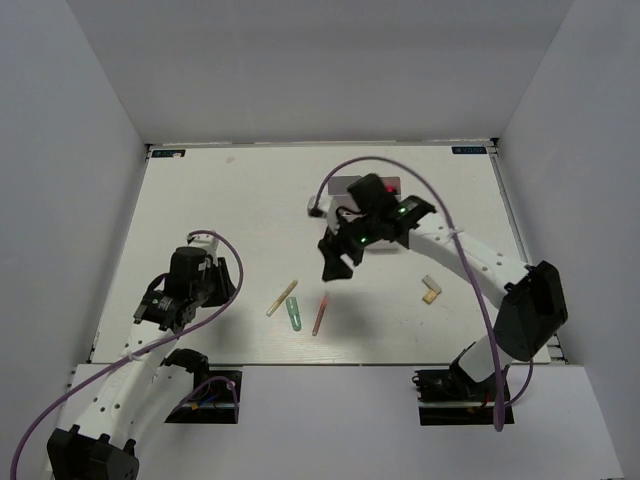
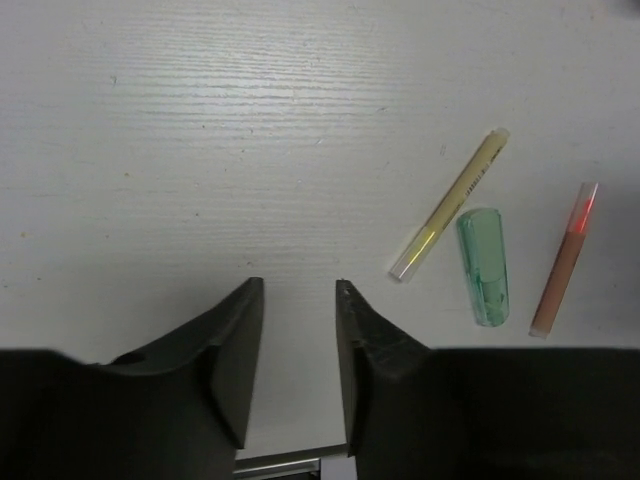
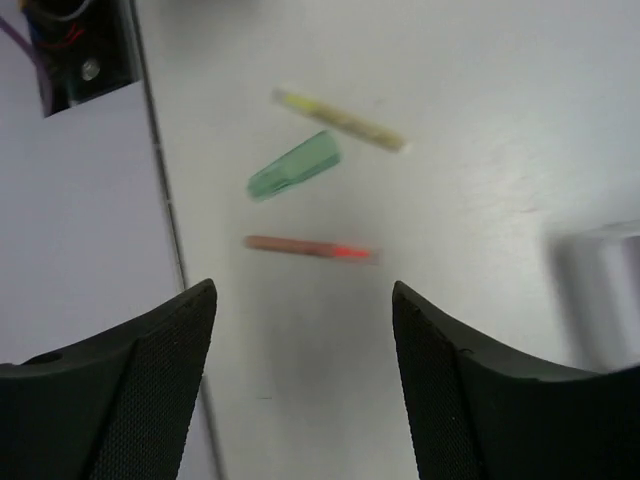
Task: Sort the stationery into containers
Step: Pick up the stationery from the center of the board.
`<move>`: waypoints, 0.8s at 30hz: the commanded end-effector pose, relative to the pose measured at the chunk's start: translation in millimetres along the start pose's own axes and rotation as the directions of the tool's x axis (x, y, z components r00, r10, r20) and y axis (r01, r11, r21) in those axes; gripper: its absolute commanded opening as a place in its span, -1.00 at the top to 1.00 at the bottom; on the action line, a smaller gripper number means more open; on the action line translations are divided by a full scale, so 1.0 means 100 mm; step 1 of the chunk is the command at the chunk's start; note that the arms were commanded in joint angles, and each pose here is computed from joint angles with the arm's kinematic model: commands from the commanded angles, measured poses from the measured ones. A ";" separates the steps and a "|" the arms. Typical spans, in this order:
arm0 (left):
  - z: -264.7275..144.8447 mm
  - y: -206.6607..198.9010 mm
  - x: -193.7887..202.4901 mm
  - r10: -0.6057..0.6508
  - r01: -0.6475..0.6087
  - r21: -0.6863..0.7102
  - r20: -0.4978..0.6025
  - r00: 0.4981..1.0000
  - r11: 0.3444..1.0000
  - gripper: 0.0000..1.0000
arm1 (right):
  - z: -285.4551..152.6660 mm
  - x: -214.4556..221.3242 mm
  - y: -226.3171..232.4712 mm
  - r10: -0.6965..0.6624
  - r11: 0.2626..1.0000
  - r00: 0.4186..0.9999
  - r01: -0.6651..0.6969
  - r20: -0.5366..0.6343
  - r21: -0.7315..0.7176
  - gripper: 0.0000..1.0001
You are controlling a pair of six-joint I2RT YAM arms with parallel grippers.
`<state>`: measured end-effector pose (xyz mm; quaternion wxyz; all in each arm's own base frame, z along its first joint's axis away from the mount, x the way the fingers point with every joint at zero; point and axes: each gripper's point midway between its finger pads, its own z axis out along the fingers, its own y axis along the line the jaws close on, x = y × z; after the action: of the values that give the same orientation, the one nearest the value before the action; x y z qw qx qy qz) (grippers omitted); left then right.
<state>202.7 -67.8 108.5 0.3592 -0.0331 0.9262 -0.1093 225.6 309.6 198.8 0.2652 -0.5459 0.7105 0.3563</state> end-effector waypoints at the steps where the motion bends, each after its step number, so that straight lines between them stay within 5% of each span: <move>1: 0.02 0.01 0.03 -0.004 0.004 -0.001 -0.007 1.000 1.000 0.05 | 0.38 0.40 0.31 0.232 0.973 0.958 -0.231 -0.170 0.028 -0.47; 3: 0.02 0.01 0.03 -0.001 0.001 0.000 -0.011 1.000 1.000 -0.08 | 0.53 0.41 0.37 0.258 0.966 0.949 -0.249 -0.180 0.071 -0.27; 4: 0.02 0.05 0.02 -0.003 0.003 -0.026 -0.003 1.000 1.000 -0.16 | 0.65 0.43 0.35 0.276 0.959 0.941 -0.254 -0.196 0.130 -0.64; 5: 0.02 0.06 0.02 -0.005 0.005 -0.030 0.000 1.000 1.000 -0.19 | 0.70 0.47 0.38 0.295 0.950 0.928 -0.259 -0.227 0.176 -0.81; 14: -0.20 0.61 -0.15 -0.053 0.104 -0.333 0.157 0.986 0.937 -0.29 | 1.19 0.35 0.23 0.290 0.898 0.947 -0.219 -0.137 0.383 -0.81; 20: -0.33 0.73 -0.25 -0.069 0.174 -0.359 0.287 0.955 0.917 -0.29 | 1.41 0.45 -0.02 0.378 0.770 0.914 -0.222 -0.148 0.597 -0.54; 24: -0.35 0.72 -0.27 -0.073 0.183 -0.348 0.305 0.949 0.920 -0.29 | 1.59 0.51 0.00 0.437 0.751 0.888 -0.271 -0.145 0.602 -0.21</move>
<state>200.4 4.0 135.9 0.4646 -0.1590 0.8705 0.0328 202.7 401.3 55.6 0.2221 -0.3881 0.8880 0.1078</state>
